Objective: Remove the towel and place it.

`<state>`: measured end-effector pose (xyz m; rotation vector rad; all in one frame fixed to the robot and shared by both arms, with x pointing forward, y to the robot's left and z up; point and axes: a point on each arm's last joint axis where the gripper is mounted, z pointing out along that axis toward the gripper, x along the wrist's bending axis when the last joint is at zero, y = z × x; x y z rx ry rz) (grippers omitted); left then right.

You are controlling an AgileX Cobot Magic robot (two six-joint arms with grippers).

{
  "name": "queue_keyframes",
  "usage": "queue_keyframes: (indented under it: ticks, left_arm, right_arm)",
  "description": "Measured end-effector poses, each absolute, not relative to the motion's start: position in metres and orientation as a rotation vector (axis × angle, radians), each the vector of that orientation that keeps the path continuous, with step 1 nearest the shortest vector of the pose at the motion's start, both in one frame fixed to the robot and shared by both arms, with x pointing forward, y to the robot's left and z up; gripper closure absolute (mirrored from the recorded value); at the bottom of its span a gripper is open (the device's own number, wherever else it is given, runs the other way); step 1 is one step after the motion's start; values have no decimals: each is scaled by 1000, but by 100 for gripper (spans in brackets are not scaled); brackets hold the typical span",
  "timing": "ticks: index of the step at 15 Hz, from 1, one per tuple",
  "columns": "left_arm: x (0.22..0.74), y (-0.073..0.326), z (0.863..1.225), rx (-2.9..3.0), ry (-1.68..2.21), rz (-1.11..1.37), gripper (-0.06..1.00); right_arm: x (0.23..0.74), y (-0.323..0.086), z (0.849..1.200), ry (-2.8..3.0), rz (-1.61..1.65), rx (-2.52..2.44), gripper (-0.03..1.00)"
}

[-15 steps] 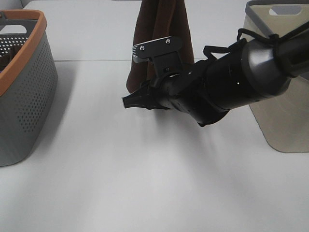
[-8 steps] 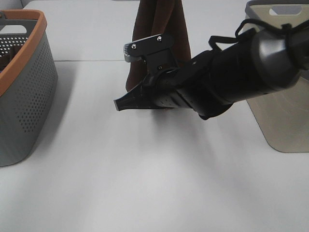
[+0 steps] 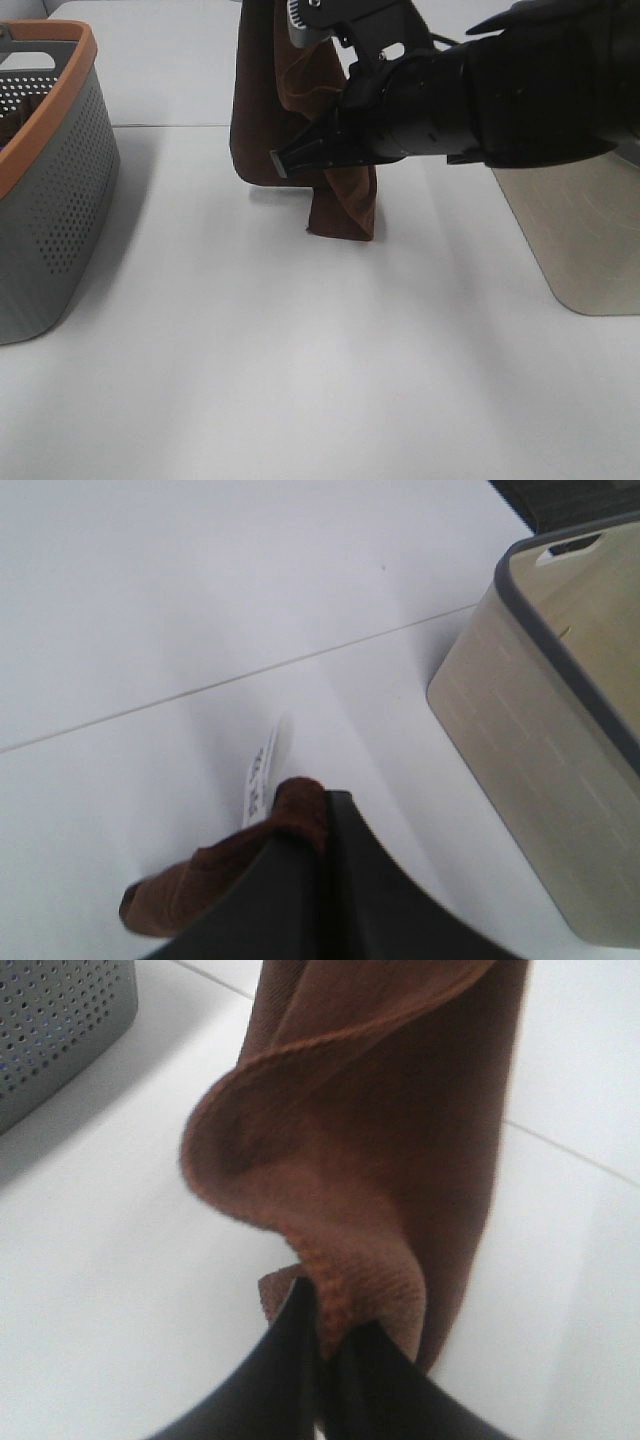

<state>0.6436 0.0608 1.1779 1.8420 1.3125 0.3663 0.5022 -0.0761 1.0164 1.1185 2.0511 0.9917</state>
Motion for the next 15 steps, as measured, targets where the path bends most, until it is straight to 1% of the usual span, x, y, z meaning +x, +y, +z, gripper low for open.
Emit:
queue_keyframes:
  ticks: [3, 6, 12, 14, 15]
  left_arm:
    - [651, 90, 1170, 1890, 1442, 297, 94]
    - [657, 112, 1168, 1849, 1507, 145, 94]
    - [655, 110, 1170, 1834, 1459, 44, 94]
    - [655, 110, 1170, 1836, 1458, 43, 94]
    - [655, 110, 1170, 1843, 1455, 44, 94]
  right_arm:
    - [498, -83, 1036, 2028, 981, 1010, 97]
    - [490, -66, 1033, 2171, 1156, 907, 97]
    - [456, -35, 1035, 2496, 1587, 620, 97]
    - [440, -35, 1028, 2712, 1545, 560, 97]
    - [436, -39, 1021, 2809, 1438, 608, 97]
